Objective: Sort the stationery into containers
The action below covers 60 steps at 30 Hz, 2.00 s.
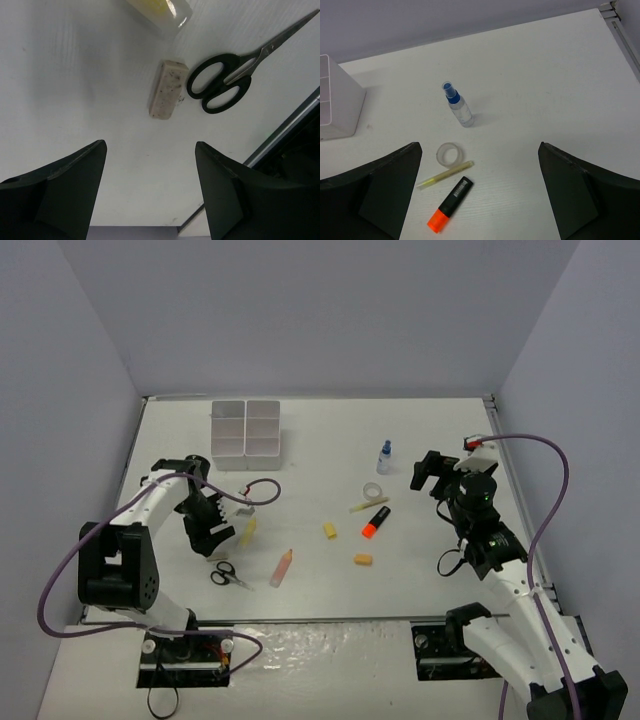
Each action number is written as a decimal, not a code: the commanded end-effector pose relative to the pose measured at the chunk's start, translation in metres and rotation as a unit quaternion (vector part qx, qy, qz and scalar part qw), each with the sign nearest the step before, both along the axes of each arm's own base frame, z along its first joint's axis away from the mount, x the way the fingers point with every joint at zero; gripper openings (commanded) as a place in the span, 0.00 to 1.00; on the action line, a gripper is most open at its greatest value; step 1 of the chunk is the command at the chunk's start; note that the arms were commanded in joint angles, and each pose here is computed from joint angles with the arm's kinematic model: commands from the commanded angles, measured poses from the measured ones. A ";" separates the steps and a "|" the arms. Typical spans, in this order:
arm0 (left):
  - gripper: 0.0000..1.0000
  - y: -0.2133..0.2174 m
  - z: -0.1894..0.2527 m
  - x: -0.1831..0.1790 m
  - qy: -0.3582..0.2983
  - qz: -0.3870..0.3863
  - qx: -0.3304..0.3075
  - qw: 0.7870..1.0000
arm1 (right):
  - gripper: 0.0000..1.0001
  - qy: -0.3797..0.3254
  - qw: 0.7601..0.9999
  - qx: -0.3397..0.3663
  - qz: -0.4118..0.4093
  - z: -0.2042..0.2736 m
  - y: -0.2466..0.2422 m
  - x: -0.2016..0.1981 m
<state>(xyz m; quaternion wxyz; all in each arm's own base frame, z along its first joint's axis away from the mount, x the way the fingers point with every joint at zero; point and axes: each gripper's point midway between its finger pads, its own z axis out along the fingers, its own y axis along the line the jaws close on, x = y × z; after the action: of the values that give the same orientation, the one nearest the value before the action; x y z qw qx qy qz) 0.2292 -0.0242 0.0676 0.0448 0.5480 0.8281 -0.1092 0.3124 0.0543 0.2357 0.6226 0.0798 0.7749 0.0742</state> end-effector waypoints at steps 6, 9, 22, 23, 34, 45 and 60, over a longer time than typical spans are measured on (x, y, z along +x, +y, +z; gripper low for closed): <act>0.68 -0.008 -0.021 0.031 -0.084 -0.060 -0.014 0.995 | 1.00 -0.043 0.999 -0.001 -0.002 0.022 -0.001 0.003; 0.68 0.001 -0.036 0.032 -0.087 -0.067 0.012 0.994 | 1.00 -0.044 0.999 -0.001 -0.006 0.023 -0.003 0.003; 0.67 -0.007 -0.027 0.009 -0.077 -0.104 -0.021 0.991 | 1.00 -0.044 0.999 -0.005 -0.011 0.027 -0.004 0.006; 0.67 -0.009 -0.023 0.005 -0.073 -0.108 -0.027 0.991 | 1.00 -0.043 0.999 -0.006 -0.010 0.027 -0.004 0.006; 0.67 -0.010 -0.016 0.000 -0.068 -0.116 -0.030 0.990 | 1.00 -0.043 0.999 -0.008 -0.009 0.027 -0.004 0.006; 0.67 0.003 -0.048 0.015 -0.094 -0.100 0.030 0.990 | 1.00 -0.042 0.999 -0.008 -0.014 0.026 -0.006 0.004; 0.00 -0.004 -0.045 0.040 -0.109 -0.039 0.037 0.993 | 1.00 -0.037 0.999 -0.011 -0.020 0.022 -0.009 0.002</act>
<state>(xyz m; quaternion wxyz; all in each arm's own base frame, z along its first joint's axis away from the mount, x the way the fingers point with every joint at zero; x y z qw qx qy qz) 0.2359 -0.0222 0.0150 0.0669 0.6206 0.7807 -0.0286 0.3103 0.0493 0.2326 0.6213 0.0776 0.7775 0.0589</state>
